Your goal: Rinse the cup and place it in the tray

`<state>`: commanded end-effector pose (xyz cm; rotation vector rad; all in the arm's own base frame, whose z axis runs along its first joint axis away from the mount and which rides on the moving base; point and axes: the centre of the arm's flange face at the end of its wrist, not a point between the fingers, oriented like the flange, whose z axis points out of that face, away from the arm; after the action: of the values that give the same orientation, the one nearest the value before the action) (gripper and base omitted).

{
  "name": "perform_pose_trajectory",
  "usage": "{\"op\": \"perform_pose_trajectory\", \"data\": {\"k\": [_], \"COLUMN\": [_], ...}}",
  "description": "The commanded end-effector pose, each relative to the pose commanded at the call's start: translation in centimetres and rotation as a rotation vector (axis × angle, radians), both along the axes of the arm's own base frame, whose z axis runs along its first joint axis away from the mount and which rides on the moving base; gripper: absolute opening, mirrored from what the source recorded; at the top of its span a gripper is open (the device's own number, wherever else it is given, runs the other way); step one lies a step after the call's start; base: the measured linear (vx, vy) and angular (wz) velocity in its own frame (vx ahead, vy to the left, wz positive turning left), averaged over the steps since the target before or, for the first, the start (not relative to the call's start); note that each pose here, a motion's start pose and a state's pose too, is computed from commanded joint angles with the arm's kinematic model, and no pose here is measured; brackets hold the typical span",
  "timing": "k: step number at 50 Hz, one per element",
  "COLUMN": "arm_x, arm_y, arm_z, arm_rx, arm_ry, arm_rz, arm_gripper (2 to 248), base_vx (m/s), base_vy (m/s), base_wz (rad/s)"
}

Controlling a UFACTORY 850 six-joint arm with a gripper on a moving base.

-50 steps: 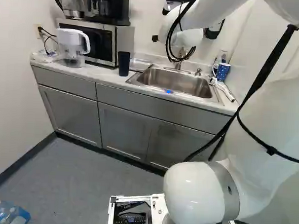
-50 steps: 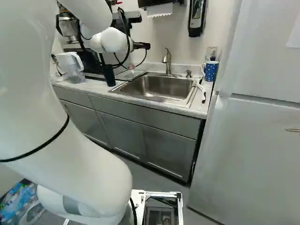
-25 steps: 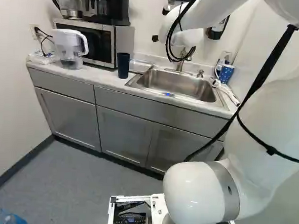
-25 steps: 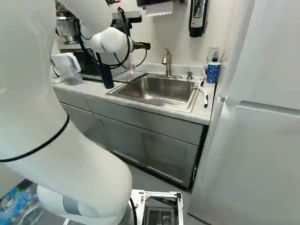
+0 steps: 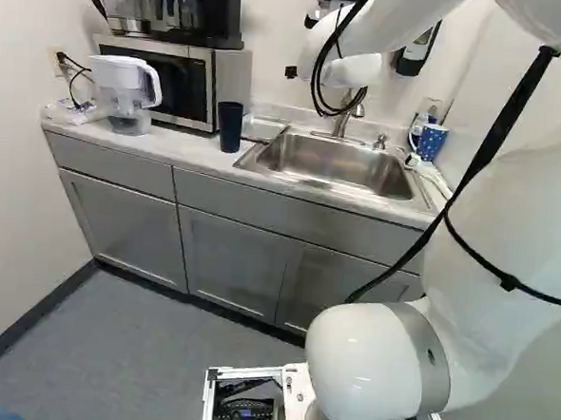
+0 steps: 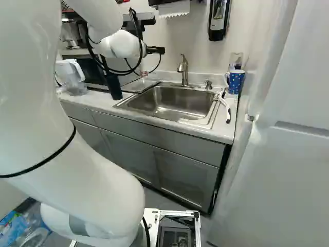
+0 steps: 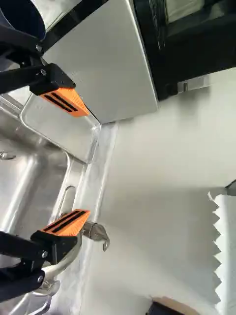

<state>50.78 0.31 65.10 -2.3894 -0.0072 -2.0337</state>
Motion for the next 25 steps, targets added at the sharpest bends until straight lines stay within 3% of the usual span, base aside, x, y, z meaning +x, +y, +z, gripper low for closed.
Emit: {"op": "perform_pose_trajectory", "data": {"k": [25], "arm_x": [0.00], "arm_y": [0.00], "arm_z": [0.00], "arm_rx": [0.000], "arm_ry": [0.000], "arm_rz": [0.000], "arm_gripper": [247], "base_vx": [0.073], "base_vy": [0.002], "base_wz": [0.000]}}
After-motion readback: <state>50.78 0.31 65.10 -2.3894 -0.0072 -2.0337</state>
